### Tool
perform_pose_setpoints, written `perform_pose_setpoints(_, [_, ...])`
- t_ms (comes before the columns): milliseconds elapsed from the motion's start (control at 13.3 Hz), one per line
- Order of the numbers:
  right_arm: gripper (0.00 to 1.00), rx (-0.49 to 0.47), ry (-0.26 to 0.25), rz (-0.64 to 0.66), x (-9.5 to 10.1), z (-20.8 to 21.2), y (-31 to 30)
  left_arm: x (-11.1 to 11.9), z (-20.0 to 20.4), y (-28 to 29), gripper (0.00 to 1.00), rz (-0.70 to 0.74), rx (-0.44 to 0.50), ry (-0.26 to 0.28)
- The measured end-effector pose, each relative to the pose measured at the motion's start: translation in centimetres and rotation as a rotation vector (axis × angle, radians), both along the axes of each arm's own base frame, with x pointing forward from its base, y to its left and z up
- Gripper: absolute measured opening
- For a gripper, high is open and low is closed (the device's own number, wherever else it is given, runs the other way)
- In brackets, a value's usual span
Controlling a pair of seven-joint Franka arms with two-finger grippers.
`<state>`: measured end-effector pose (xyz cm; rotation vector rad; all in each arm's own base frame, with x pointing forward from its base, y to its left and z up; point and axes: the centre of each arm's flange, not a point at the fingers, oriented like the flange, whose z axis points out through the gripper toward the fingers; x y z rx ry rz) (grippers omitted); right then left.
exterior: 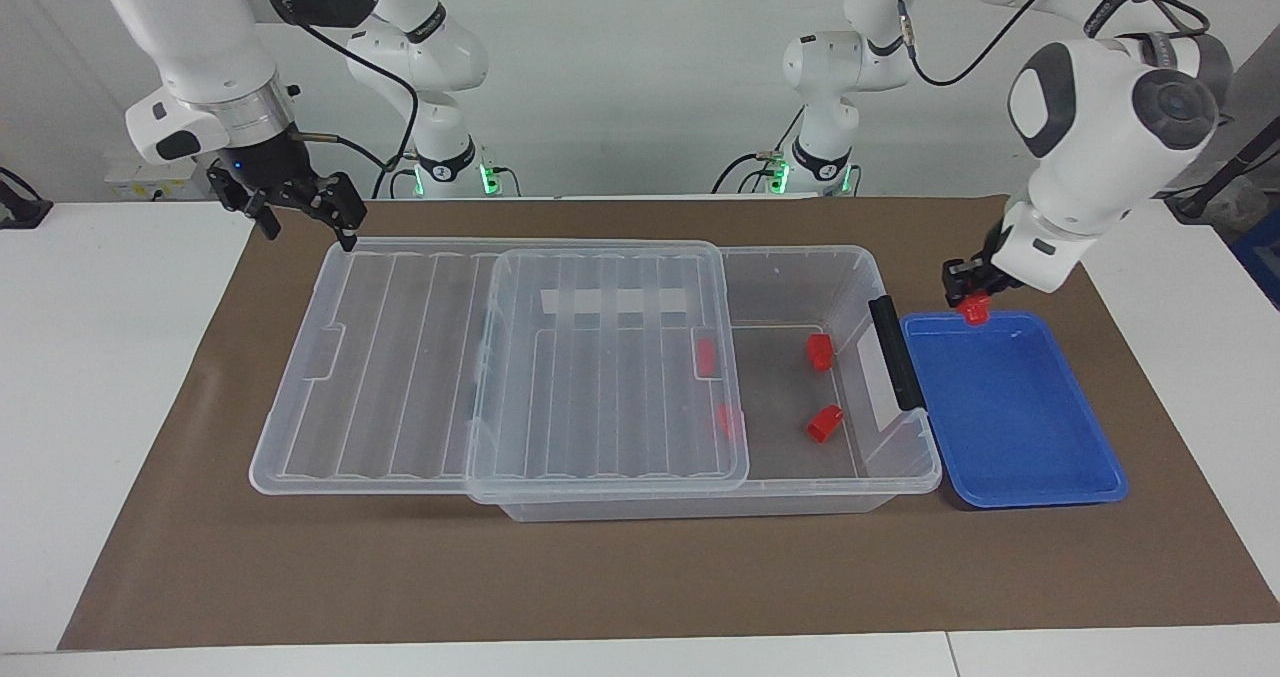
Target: Place red block in blue tray from box
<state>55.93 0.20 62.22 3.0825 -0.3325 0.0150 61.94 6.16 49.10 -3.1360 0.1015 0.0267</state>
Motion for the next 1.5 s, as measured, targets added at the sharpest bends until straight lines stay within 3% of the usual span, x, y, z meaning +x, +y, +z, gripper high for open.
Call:
perform_pose_setpoints(226, [1.0,0.0,0.008,0.0,0.0,-0.3,0.0,-0.8,-5.4,1.5,0.34,-0.066,0.009,-0.076])
perform_pose_setpoints(451, [0.97,0.0,0.008,-0.015,0.0,-0.4,-0.8,-1.1,-7.7,1.9,0.34,-0.112,0.016,-0.108])
perform_pose_setpoints(752, [0.48,0.0,-0.031,-0.057,0.7,-2.2,-3.4,-1.9,-11.7,4.5,0.34,-0.145,0.032,-0.157])
perform_pose_setpoints(1053, [0.01,-0.004,-0.075,-0.078,1.4,-5.9,-6.7,-1.8,-16.5,4.4,0.34,-0.151,0.029,-0.166])
perform_pose_setpoints(1504, [0.01,-0.014,-0.118,-0.042,1.5,-11.2,-10.3,-2.3,-18.3,4.1,0.34,-0.154,0.029,-0.179])
